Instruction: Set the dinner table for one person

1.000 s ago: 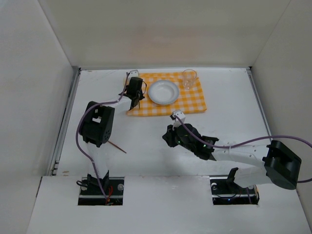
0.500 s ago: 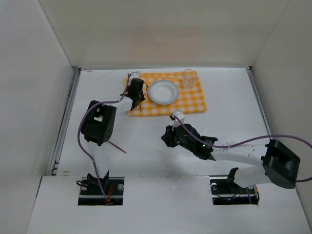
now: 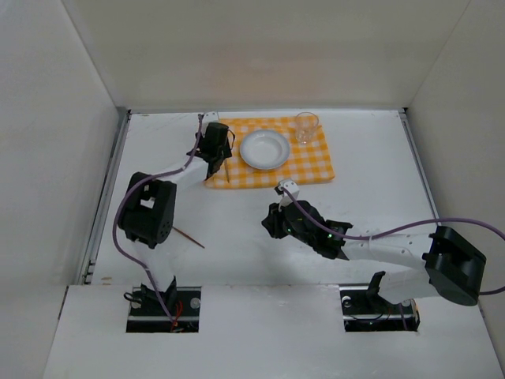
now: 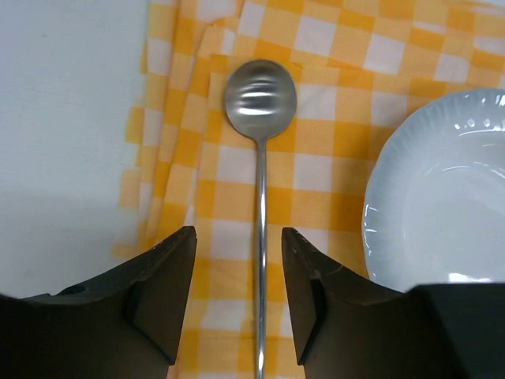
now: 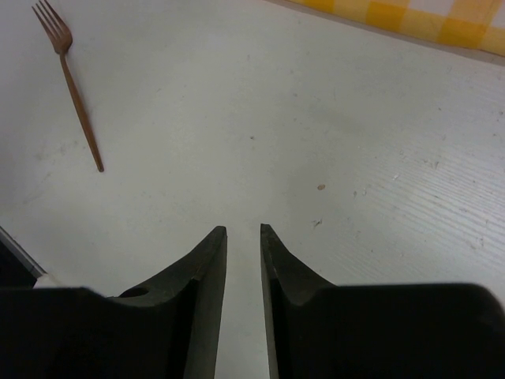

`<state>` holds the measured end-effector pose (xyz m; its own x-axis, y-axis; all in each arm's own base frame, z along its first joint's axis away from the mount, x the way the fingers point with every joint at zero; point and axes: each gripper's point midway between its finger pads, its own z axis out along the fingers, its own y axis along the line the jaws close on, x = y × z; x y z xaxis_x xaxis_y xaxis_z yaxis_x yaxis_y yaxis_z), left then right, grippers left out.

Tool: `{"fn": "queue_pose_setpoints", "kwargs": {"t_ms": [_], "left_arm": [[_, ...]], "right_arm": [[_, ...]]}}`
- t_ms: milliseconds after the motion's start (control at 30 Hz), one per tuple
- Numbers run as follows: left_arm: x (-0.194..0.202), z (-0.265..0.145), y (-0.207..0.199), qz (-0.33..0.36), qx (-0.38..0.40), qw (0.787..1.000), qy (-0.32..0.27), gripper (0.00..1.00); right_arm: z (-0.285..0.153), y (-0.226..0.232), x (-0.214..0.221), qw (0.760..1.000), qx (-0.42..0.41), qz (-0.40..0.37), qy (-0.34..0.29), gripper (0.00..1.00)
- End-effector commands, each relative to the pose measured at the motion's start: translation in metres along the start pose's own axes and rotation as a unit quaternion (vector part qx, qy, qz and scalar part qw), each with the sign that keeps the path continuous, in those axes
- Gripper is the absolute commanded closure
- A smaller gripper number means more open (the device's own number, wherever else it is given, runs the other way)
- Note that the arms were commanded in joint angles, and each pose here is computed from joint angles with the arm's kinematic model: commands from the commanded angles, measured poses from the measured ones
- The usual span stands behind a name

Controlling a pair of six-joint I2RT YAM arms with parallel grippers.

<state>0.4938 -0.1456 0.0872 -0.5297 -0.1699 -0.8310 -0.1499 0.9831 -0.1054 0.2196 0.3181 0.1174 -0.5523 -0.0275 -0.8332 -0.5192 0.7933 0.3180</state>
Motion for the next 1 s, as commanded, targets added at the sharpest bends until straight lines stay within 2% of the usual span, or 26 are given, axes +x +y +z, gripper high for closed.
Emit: {"fn": "queue_pose_setpoints", "kwargs": {"t_ms": [0,100,233,533,767,967], "left_arm": [[-0.032,-0.048,0.017,-0.023,-0.021,0.999,-0.028,0.57],[-0.025,-0.072,0.046,-0.045,-0.07,0.996,-0.021,0.64],[0.005,-0.106,0.085,-0.078,-0.126,0.989,-0.003,0.73],[0.063,-0.184,0.152,-0.196,-0.157,0.968,-0.024,0.83],[0.117,-0.204,0.178,-0.224,-0.19,0.956,0.013,0.85],[0.153,-0.201,0.187,-0.238,-0.236,0.94,0.06,0.73]], "right_arm": [[0.001,0.007,-0.02,0.999,-0.011,0.009,-0.036,0.72],[0.001,0.01,-0.018,0.999,-0.013,0.004,-0.031,0.81],[0.001,0.015,-0.016,0.999,-0.021,0.001,-0.025,0.89],[0.012,0.057,0.014,0.996,-0.079,-0.033,0.023,0.9],[0.024,0.069,0.024,0.995,-0.081,-0.046,0.042,0.9],[0.024,0.07,0.024,0.995,-0.075,-0.051,0.041,0.88]]}}
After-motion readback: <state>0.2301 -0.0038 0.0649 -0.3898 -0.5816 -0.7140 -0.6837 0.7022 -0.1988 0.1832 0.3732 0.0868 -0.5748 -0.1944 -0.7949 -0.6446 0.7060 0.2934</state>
